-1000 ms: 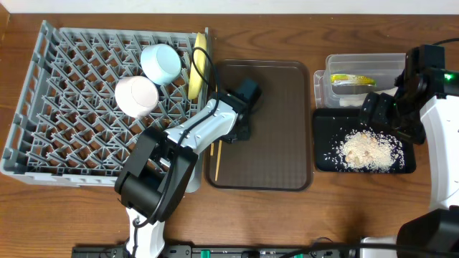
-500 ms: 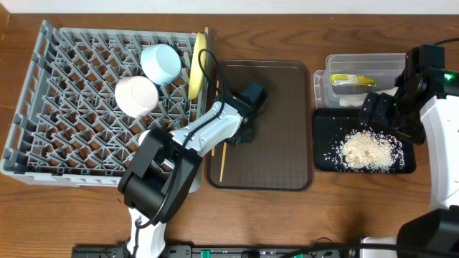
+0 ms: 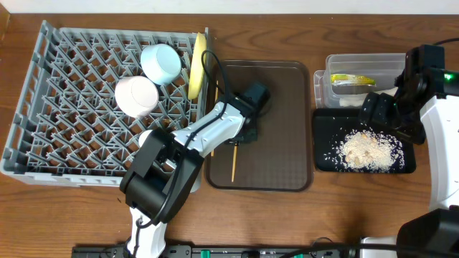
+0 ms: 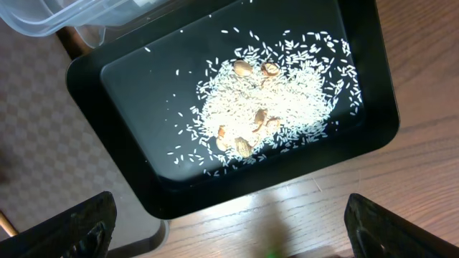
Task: Sort waste into correct bins and load items into the dishwasher
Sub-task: 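Lift one wooden chopstick off the brown tray with the left gripper, then carry the chopstick left and insert it upright into the dish rack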
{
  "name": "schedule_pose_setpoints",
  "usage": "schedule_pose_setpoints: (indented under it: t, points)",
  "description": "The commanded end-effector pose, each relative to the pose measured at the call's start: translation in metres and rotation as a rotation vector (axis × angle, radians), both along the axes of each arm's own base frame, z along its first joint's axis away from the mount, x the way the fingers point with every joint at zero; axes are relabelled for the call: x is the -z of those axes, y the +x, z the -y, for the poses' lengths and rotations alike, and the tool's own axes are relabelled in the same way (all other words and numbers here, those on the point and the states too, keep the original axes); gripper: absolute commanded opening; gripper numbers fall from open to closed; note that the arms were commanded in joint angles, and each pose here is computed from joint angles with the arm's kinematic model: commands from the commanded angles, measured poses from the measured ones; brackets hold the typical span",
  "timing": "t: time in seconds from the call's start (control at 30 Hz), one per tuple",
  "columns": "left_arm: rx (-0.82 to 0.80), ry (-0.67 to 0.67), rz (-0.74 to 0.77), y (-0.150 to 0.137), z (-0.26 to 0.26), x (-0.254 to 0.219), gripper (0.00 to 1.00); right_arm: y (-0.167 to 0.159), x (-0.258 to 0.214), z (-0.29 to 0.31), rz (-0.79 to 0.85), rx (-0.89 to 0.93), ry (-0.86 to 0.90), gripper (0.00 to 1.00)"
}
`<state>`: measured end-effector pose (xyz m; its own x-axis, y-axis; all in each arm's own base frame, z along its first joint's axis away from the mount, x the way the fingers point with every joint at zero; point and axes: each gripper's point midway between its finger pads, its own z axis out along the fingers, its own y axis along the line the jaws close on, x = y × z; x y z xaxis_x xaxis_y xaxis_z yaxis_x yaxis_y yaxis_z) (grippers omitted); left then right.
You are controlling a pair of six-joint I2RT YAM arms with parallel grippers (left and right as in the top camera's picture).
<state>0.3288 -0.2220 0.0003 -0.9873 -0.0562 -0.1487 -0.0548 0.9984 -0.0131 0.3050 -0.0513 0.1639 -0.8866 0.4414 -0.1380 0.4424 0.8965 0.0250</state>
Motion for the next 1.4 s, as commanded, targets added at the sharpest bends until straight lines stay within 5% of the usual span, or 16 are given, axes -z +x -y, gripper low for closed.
schedule_pose_setpoints:
  t: [0.0, 0.8, 1.1, 1.37]
  points:
    - [-0.002, 0.057, -0.071, -0.014, -0.011, 0.025, 0.22, -0.001, -0.007, 0.006, 0.025, 0.008, -0.006, 0.99]
    - [-0.002, 0.043, -0.049, -0.011, -0.009, 0.015, 0.10, -0.002, -0.007, 0.006, 0.020, 0.008, -0.005, 0.99]
    - [0.112, -0.013, 0.055, -0.002, -0.003, -0.046, 0.08, -0.003, -0.007, 0.005, 0.018, 0.008, -0.005, 0.99]
    - [0.202, -0.039, 0.141, -0.022, -0.026, -0.126, 0.08, -0.003, -0.007, 0.005, 0.017, 0.008, -0.005, 0.99]
